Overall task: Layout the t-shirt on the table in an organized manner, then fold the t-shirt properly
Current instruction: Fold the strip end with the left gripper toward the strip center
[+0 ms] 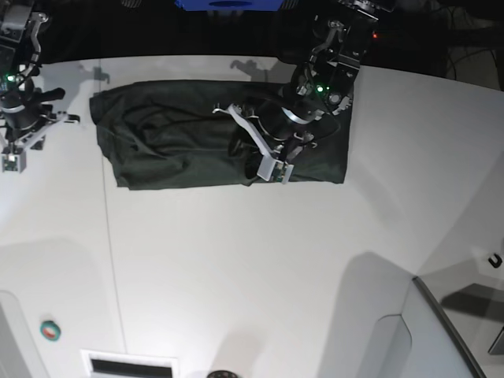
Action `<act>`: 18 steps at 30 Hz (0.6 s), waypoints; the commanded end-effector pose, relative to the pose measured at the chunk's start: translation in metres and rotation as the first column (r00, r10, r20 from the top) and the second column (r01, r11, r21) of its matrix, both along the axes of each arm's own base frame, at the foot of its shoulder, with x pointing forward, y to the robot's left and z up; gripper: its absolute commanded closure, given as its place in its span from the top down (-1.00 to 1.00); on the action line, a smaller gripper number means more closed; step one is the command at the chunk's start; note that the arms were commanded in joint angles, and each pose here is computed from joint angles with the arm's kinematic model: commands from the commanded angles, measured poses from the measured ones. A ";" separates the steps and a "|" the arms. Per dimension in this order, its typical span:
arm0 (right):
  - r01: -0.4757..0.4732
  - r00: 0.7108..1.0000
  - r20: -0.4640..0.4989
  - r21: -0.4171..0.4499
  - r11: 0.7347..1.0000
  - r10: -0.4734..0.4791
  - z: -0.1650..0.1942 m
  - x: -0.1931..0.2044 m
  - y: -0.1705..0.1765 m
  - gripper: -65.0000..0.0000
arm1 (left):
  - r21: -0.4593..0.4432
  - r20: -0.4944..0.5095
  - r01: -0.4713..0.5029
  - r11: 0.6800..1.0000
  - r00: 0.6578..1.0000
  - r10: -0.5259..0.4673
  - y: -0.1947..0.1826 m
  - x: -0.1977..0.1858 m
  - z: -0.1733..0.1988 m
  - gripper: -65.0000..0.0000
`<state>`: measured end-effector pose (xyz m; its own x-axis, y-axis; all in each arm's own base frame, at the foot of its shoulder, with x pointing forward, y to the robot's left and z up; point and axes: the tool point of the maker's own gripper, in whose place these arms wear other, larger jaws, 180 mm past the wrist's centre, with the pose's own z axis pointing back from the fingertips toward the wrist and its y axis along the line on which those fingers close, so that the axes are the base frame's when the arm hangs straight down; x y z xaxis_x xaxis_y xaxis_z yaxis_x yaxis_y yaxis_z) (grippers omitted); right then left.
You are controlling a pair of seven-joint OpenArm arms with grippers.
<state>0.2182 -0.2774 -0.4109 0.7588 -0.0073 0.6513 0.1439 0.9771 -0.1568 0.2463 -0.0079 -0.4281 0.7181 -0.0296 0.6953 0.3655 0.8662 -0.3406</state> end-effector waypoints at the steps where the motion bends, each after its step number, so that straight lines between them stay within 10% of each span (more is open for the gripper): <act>1: -0.008 0.999 0.041 -0.013 1.000 0.008 0.010 0.008 -0.002 -1.00 | -0.022 0.027 -0.001 1.000 1.000 0.002 -0.003 0.005 0.007 -1.00; 18: -0.011 0.998 0.056 -0.010 1.000 0.012 0.013 0.014 0.000 -1.00 | 0.038 -0.075 0.049 0.998 0.996 -0.046 0.001 -0.001 -0.007 -0.93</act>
<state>0.2255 -0.2751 -0.4078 0.7469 -0.0096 0.6648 0.1442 0.9784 -0.1479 0.2326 -0.0032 -0.4492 0.7990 -0.1110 0.5909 0.3654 0.8702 -0.3305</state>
